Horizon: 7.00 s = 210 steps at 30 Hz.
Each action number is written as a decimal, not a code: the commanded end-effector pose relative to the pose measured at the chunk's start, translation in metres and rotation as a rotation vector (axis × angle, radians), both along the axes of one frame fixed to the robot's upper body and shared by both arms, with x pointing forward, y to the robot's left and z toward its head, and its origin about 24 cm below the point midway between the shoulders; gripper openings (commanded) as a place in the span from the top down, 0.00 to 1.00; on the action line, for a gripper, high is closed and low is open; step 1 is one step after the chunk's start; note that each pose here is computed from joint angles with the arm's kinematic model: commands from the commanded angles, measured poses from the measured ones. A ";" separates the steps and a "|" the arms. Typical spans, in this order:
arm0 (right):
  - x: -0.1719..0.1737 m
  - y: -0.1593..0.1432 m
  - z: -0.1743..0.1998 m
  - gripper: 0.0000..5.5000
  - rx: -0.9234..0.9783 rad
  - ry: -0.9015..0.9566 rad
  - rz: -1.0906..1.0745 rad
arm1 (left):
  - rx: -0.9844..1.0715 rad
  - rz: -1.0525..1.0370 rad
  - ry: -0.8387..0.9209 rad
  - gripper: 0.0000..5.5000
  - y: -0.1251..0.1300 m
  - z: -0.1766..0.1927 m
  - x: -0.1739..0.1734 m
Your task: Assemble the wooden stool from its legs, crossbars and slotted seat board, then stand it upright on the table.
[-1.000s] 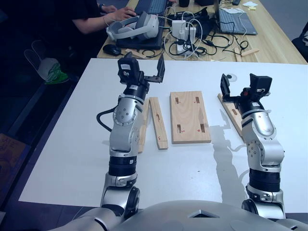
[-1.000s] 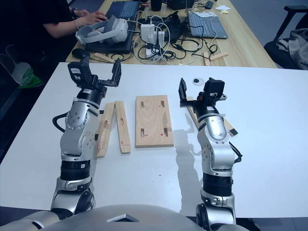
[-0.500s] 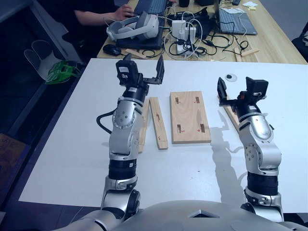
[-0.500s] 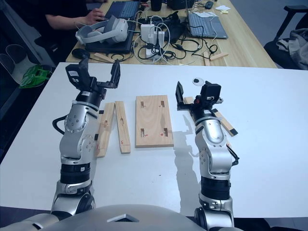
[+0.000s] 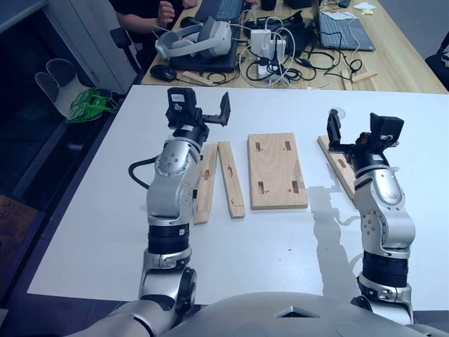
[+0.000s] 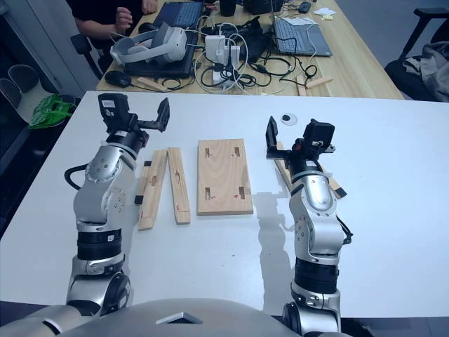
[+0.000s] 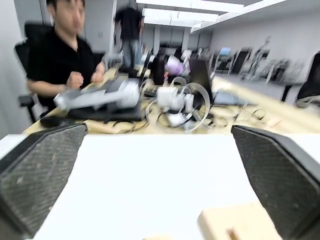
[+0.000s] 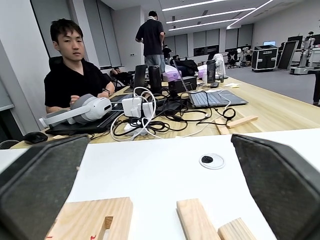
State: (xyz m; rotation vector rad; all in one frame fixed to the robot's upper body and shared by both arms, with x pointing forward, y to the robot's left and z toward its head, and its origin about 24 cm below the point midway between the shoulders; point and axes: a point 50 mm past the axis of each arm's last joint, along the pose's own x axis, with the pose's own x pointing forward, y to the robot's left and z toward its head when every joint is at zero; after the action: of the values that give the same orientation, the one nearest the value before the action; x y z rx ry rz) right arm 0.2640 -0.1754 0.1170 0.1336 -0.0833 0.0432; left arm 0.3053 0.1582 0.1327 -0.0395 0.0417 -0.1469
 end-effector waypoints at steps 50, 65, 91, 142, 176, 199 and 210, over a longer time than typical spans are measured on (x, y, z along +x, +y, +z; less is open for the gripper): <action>-0.030 0.010 -0.005 0.02 0.175 0.051 -0.047 | 0.261 -0.233 0.771 0.02 0.082 -0.075 -0.066; -0.029 0.013 -0.005 0.02 0.216 0.054 -0.050 | 0.303 -0.272 0.817 0.02 0.086 -0.078 -0.064; -0.029 0.013 -0.004 0.02 0.217 0.070 -0.054 | 0.381 -0.131 0.620 0.02 0.107 -0.054 -0.039; -0.014 0.004 -0.002 0.02 0.187 0.088 -0.038 | 0.134 -0.291 0.828 0.77 0.092 -0.113 -0.069; 0.029 0.046 0.074 0.02 0.325 -0.035 0.501 | 0.123 -0.238 -0.077 0.77 0.070 0.015 0.006; 0.026 0.071 0.109 0.21 0.635 -0.007 0.887 | 0.310 -0.786 -0.414 0.77 -0.028 0.034 -0.015; 0.026 0.065 0.098 0.55 0.699 0.022 0.831 | 0.362 -0.802 -0.439 0.77 -0.025 0.036 -0.011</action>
State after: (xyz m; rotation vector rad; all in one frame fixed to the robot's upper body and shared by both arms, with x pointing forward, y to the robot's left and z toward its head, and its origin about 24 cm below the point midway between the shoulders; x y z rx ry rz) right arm 0.2894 -0.1065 0.2190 0.8246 -0.0217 0.8684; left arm 0.2920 0.1317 0.1627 0.3361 -0.3452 -0.9390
